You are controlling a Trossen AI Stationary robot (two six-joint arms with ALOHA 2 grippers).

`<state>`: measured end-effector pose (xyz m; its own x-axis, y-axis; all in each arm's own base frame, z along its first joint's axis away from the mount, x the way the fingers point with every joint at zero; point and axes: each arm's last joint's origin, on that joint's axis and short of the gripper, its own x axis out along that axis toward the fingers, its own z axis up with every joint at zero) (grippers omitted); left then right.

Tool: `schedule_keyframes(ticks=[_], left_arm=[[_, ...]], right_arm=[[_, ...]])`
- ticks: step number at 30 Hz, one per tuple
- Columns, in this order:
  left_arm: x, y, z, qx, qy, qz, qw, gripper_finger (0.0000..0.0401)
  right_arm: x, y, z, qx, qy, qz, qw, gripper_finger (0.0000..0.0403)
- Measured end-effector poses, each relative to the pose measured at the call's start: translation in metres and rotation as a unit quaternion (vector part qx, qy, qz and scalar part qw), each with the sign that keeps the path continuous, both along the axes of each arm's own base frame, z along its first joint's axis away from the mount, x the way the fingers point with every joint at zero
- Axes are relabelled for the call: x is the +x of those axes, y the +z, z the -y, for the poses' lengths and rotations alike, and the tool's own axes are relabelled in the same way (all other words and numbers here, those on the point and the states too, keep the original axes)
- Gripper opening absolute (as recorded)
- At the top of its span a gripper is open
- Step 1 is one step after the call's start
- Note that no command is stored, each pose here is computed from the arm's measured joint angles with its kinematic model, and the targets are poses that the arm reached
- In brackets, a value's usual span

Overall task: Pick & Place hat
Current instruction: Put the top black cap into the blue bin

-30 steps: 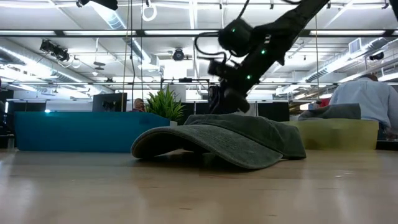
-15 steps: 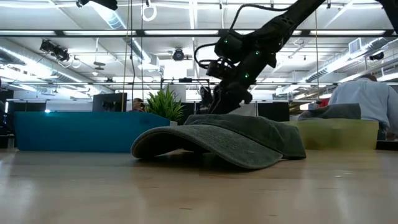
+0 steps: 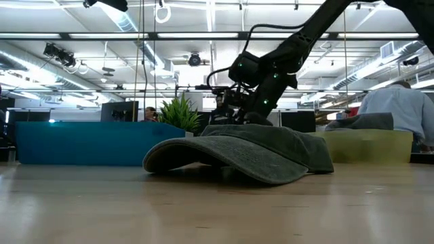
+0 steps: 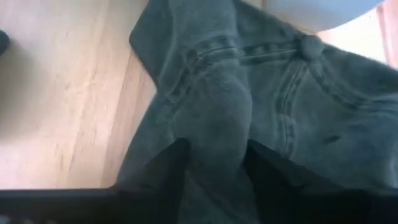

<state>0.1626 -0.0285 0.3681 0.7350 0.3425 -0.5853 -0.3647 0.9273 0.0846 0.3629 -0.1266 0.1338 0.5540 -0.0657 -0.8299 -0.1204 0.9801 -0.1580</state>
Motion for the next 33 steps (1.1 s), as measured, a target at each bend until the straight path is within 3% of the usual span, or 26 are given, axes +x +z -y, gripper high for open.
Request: schedule_keyframes(ticks=[8,10,14,19,23,27,30,33], left_arm=[[0.0,0.0,0.0,0.0,0.0,0.0,1.0,0.0087],[0.0,0.0,0.0,0.0,0.0,0.0,1.0,0.0087],[0.0,0.0,-0.001,0.017,0.013,0.002,1.0,0.0087],[-0.001,0.003,-0.005,0.072,0.072,0.016,0.995,0.0087],[-0.002,0.004,-0.008,0.104,0.107,0.025,0.989,0.0087],[-0.002,0.005,-0.008,0.108,0.115,0.032,0.987,0.0087],[-0.001,0.006,-0.007,0.106,0.116,0.04,0.987,0.0087],[-0.002,0.006,-0.005,0.105,0.11,0.042,0.987,0.0087]], right_arm=[[-0.008,0.017,-0.022,0.005,0.012,-0.034,0.999,0.0016],[-0.013,0.031,-0.03,-0.002,0.013,-0.039,0.999,0.0016],[-0.023,0.071,-0.048,-0.068,0.001,-0.015,0.998,0.0041],[-0.032,0.125,-0.074,-0.094,0.006,0.097,0.991,0.0037],[-0.026,0.159,-0.089,-0.099,0.009,0.238,0.966,0.0027],[-0.006,0.182,-0.096,-0.094,0.038,0.405,0.909,0.0026],[0.013,0.173,-0.099,-0.074,0.084,0.464,0.879,0.0025],[0.033,0.146,-0.099,-0.072,0.096,0.471,0.874,0.0025]])
